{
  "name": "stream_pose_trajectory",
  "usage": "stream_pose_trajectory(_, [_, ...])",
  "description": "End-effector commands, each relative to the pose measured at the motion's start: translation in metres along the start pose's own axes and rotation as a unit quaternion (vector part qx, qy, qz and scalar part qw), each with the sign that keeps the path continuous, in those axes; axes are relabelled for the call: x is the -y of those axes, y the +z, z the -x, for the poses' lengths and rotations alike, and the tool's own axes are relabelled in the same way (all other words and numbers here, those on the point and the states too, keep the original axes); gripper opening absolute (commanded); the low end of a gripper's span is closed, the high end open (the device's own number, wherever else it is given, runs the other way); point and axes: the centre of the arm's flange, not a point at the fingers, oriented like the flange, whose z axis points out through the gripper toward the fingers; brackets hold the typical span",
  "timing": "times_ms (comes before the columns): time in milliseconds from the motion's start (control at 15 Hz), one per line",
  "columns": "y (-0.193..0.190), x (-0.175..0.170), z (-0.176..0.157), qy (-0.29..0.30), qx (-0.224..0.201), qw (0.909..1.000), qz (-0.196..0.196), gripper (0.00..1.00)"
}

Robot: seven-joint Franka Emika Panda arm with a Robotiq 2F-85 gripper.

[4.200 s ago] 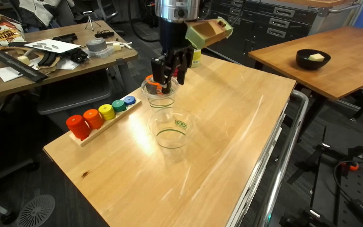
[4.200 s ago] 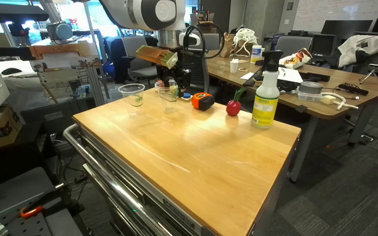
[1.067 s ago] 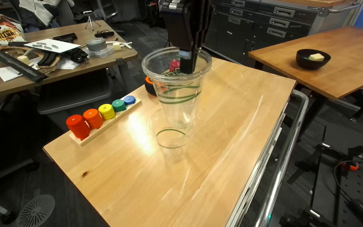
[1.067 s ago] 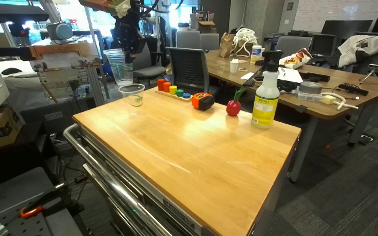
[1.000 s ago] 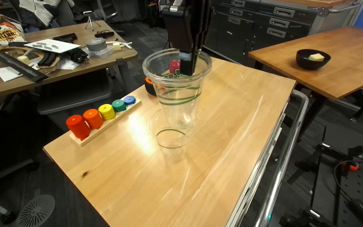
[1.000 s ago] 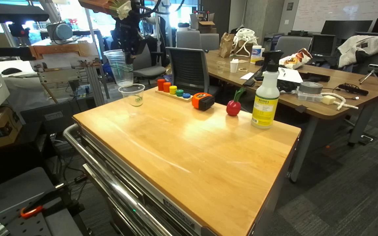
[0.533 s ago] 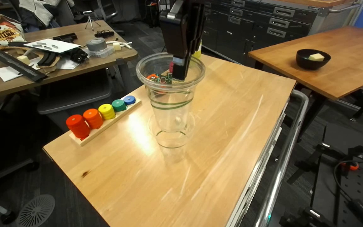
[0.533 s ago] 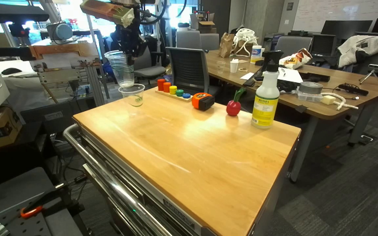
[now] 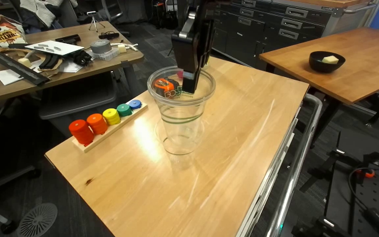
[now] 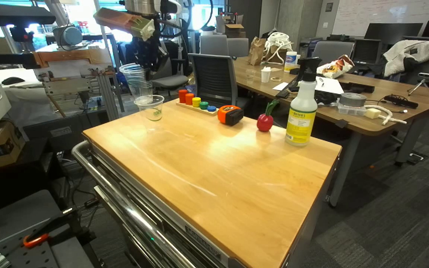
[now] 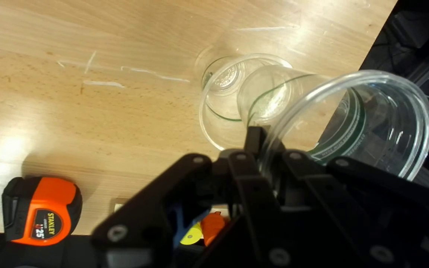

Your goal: Stack the clear cups

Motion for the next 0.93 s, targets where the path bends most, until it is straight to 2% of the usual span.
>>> stream_pose_trajectory(0, [0.004,-0.002,-0.004,-0.01,-0.018,0.9997,-0.01,0.01])
stream_pose_trajectory(200, [0.01,-0.004,-0.006,-0.02,-0.016,0.9997,-0.006,0.01])
stream_pose_trajectory(267, [0.012,-0.004,-0.007,-0.022,-0.016,0.9996,-0.003,0.06])
stream_pose_trajectory(333, [0.013,-0.004,-0.007,-0.025,-0.016,0.9996,-0.003,0.07])
stream_pose_trajectory(867, [0.031,-0.007,-0.01,-0.033,-0.013,0.9993,0.012,0.06])
